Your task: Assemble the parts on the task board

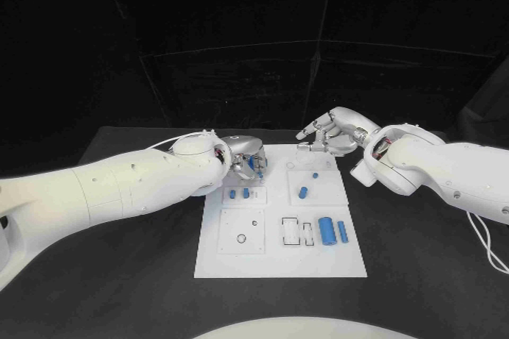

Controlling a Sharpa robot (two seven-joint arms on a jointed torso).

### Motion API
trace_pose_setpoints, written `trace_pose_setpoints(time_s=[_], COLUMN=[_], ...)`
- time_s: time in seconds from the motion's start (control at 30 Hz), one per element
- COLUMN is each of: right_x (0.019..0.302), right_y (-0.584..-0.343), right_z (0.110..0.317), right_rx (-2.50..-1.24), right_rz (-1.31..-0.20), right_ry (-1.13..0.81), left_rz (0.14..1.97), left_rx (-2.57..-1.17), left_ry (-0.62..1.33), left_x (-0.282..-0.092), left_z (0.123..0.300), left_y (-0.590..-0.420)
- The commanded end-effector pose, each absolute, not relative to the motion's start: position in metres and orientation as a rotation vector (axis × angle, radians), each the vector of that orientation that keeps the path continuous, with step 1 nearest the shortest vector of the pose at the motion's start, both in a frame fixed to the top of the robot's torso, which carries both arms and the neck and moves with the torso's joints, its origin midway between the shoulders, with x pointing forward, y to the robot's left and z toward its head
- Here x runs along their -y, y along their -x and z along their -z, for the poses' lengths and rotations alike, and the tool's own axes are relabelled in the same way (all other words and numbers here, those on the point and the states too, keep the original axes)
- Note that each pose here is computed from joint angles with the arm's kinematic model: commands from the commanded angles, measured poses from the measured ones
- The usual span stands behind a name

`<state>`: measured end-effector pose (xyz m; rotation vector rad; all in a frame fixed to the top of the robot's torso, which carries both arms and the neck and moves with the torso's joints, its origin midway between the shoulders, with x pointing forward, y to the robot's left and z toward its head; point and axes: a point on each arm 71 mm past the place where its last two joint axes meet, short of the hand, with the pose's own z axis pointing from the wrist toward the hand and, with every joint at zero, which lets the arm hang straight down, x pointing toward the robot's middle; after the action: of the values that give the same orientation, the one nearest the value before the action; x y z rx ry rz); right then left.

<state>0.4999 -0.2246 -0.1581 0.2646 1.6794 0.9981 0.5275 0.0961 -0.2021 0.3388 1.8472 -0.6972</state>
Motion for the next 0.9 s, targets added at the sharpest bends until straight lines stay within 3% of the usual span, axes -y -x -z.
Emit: trace_pose_setpoints(time_s=[0.03, 0.37, 0.9], right_x=[0.225, 0.227, 0.227], right_y=[-0.500, -0.501, -0.501], right_z=[0.157, 0.157, 0.157], right_rx=[-1.678, -1.678, -1.677], right_rz=[-1.006, -0.999, -0.999], right_ry=[-0.261, -0.265, -0.265], left_rz=[0.749, 0.726, 0.636], left_rx=[-1.809, -1.858, -1.953], left_ry=[-0.298, -0.254, -0.233], left_x=[-0.100, -0.124, -0.141], left_z=[0.193, 0.191, 0.206], left_y=[-0.526, -0.525, -0.529])
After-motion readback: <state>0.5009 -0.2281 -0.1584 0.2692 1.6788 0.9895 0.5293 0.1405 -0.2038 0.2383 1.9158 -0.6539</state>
